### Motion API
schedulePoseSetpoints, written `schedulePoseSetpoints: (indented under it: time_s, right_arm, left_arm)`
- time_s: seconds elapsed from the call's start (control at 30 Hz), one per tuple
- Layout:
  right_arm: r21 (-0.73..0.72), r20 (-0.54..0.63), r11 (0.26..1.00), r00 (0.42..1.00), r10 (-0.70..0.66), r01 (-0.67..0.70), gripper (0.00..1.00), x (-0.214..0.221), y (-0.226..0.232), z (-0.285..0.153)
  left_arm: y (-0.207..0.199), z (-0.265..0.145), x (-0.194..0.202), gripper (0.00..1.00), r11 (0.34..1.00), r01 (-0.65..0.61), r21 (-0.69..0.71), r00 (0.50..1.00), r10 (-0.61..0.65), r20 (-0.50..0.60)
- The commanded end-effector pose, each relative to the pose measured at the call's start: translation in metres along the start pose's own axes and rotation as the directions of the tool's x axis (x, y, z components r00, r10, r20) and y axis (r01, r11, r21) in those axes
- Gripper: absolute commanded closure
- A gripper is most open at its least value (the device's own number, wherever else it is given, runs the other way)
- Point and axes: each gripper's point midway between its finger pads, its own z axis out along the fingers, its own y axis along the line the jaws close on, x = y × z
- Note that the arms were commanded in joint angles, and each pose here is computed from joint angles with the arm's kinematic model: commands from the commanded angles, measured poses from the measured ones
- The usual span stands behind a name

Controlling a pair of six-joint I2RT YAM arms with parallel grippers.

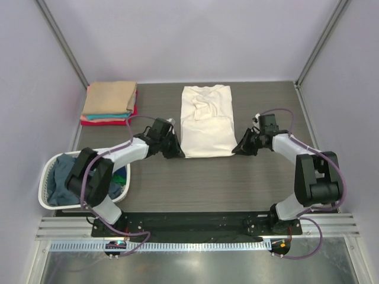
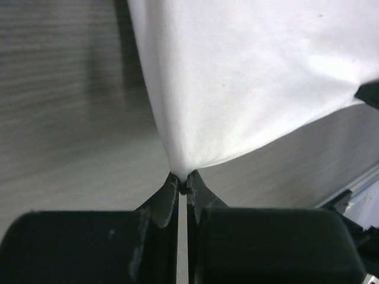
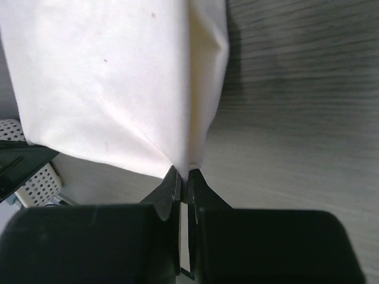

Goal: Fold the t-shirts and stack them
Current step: Fold the tshirt

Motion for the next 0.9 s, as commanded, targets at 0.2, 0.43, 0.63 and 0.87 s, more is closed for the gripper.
schedulePoseSetpoints:
  time_s: [0.2,0.43,0.63,0.87]
  right_arm:
    - [-0.038,0.12,0.997,0.991,-0.06,0.065,0.99,0.017,0.035,-0.088]
    - [-0.051,0.206,0.993,0.974,-0.095,0.107,0.99,0.046,0.054,-0.159]
    - [-0.04,0.23,0.99,0.966,-0.12,0.133,0.99,0.046,0.066,-0.188]
    - [0.018,0.211,0.989,0.966,-0.148,0.148,0.99,0.011,0.068,-0.169]
  left_arm:
    - [-0.047,-0.09,0.046,1.0,0.993,-0.099,0.065,0.995,0.098,0.019]
    - [-0.081,-0.162,0.086,1.0,0.995,-0.06,0.085,0.997,0.056,0.053]
    - [-0.079,-0.192,0.079,1.0,0.997,-0.062,0.053,0.993,0.056,0.1]
    - [-0.079,-0.176,0.054,1.0,0.998,-0.067,0.019,0.994,0.065,0.088]
